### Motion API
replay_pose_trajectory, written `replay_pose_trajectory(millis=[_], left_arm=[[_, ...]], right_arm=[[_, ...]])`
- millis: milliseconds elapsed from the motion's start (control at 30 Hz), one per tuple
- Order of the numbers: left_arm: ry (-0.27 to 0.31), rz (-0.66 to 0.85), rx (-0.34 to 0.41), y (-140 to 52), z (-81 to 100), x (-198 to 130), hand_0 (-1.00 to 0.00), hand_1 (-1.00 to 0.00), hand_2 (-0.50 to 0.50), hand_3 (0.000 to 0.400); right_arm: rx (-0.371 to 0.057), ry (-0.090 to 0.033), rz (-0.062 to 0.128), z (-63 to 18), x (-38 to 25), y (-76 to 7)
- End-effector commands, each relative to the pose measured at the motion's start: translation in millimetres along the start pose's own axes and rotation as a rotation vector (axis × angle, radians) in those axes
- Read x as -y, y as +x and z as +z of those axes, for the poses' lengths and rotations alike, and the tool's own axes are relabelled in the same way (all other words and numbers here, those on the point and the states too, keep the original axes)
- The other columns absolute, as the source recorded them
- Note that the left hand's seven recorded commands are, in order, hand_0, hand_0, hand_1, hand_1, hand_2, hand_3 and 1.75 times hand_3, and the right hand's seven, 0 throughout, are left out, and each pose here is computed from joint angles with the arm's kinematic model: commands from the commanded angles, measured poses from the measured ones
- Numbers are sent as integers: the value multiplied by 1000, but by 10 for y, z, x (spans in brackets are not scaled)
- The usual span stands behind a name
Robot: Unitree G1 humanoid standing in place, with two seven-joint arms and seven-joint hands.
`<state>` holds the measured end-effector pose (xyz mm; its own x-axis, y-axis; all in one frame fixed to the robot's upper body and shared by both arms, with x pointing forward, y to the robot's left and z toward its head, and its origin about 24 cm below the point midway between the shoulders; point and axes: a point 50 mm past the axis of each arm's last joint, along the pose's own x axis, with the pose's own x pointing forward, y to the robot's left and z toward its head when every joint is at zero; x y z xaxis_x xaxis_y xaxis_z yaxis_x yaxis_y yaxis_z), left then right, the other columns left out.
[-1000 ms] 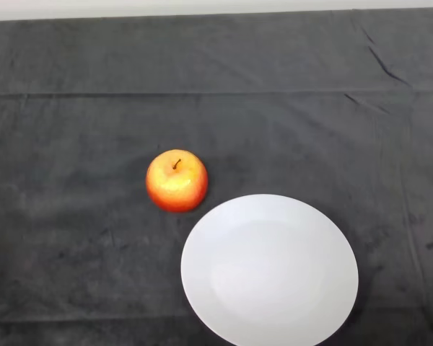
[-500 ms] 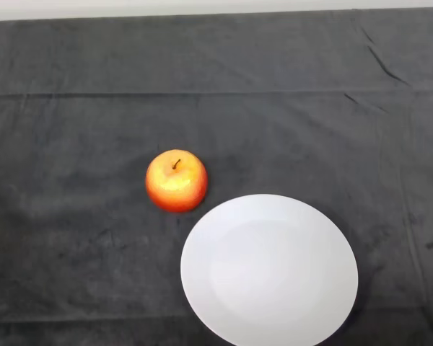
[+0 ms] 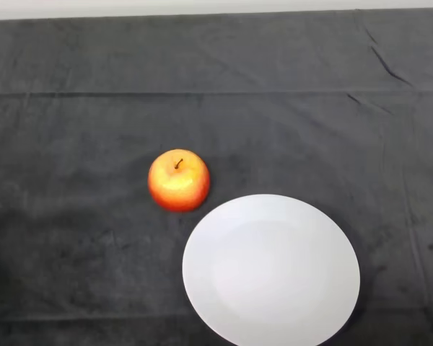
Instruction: Move the apple to the plate
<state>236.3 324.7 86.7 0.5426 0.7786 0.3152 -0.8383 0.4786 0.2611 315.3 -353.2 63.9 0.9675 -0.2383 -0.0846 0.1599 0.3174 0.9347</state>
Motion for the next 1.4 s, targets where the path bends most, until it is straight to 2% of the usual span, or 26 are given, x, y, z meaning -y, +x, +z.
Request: replay_pose_trajectory(millis=[33, 833, 1400], left_arm=[[22, -29, 38, -37, 71, -5, 0, 0, 0, 0], [11, -230, 104, -278, 443, 406, 0, 0, 0, 0], [21, -344, 129, -403, 597, 658, 0, 0, 0, 0]], right_arm=[[32, 15, 7, 70, 0, -16], [32, 13, 6, 69, 0, -17], [32, 13, 6, 69, 0, -17]])
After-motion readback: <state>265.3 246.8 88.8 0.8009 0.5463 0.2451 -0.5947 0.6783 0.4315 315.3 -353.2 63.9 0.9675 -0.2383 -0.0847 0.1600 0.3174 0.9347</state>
